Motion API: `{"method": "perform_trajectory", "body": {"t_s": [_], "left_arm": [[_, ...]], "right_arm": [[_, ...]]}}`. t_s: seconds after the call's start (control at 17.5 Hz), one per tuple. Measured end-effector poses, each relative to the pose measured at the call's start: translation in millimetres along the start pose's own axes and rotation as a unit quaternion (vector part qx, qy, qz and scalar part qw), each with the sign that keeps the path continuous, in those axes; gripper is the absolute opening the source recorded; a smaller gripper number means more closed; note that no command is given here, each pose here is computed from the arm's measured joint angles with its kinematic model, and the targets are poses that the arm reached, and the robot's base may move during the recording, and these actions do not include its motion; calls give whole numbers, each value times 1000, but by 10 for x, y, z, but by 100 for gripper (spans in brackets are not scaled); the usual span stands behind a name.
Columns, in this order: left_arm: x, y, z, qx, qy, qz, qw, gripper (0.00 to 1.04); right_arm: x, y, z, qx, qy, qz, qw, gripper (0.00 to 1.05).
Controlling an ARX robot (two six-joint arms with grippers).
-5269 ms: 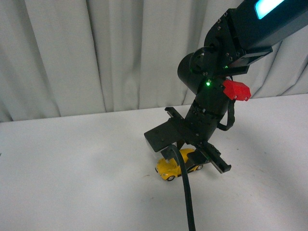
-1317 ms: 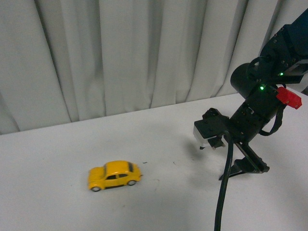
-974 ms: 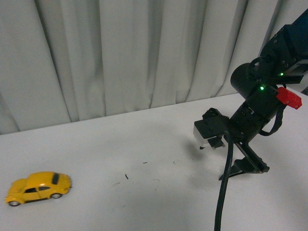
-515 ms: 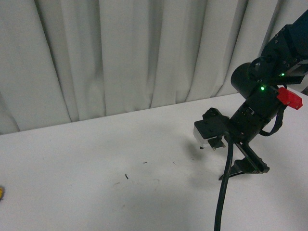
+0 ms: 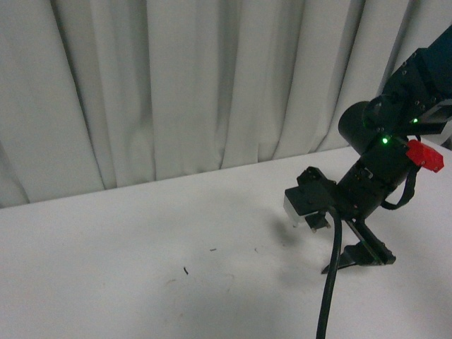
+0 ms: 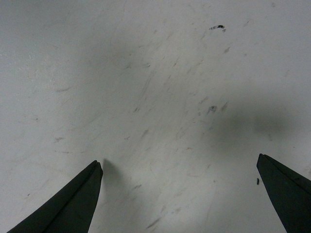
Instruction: Wind up and store yellow beetle toy
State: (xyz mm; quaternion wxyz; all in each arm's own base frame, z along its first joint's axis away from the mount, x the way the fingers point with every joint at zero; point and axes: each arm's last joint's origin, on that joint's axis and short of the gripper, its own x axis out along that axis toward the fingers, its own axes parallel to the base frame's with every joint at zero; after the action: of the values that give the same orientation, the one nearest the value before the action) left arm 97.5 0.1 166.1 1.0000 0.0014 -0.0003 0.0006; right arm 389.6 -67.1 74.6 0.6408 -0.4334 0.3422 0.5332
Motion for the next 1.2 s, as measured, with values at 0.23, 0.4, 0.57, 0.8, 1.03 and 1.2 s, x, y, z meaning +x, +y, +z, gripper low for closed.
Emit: {"method": "perform_trajectory", "body": {"t_s": [0.23,0.4,0.57,0.8,1.03,1.2], "left_arm": [[0,0,1,0,0,0,1000,98],[0,0,0,0,0,0,1000,98],[0,0,1,0,0,0,1000,98],[0,0,1,0,0,0,1000,98],[0,0,1,0,0,0,1000,98],[0,0,1,0,0,0,1000,98]], "right_arm": [[-549,-261,378,-51,-23,-80,995,98],[-1002,-320,740,-87,-37,-144,985,98],[-1235,-195,874,-95,-40,-161,982,98],[-1281,7,978,0,30,-395,918,81],[-1268,366,1044,140,-31,-507,850,67],[-1502,1126,1282,351,-268,-569,694,32]]}}
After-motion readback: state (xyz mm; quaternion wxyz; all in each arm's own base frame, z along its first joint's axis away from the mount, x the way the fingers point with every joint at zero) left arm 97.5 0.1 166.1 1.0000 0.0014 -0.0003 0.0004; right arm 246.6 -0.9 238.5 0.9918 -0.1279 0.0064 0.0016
